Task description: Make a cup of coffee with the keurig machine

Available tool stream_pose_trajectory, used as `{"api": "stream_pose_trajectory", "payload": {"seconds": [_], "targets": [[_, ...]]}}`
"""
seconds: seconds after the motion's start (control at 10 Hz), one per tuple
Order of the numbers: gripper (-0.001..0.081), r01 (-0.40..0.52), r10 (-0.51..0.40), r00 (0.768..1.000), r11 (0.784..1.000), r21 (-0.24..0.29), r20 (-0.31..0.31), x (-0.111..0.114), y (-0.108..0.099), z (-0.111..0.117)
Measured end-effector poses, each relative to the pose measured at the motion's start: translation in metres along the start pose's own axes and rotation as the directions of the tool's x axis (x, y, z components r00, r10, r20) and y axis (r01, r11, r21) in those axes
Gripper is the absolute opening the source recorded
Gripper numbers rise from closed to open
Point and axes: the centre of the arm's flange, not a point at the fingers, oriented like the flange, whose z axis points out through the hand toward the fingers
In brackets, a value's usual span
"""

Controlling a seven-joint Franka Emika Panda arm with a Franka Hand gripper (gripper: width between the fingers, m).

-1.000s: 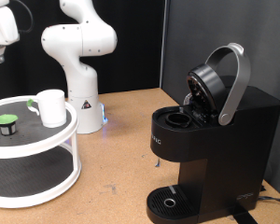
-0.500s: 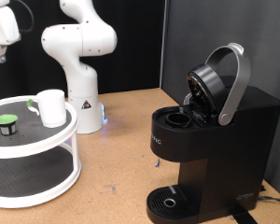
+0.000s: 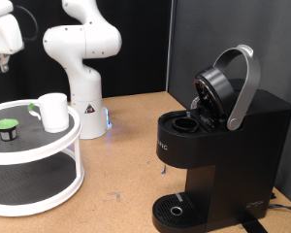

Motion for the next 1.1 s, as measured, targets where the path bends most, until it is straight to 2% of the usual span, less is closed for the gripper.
{"api": "stream_pose_trajectory", "payload": {"seconds": [0.2, 0.7, 1.1], "targets": [[0.0805, -0.025, 0.026, 0.999, 1.000, -0.006, 0.034, 0.005, 0.008, 0.012], [0.0805, -0.027, 0.029, 0.998, 0.999, -0.044, 0.049, 0.018, 0.015, 0.045], [0.0805, -0.029, 0.031, 0.996, 0.999, -0.016, 0.079, 0.022, 0.010, 0.066]]}}
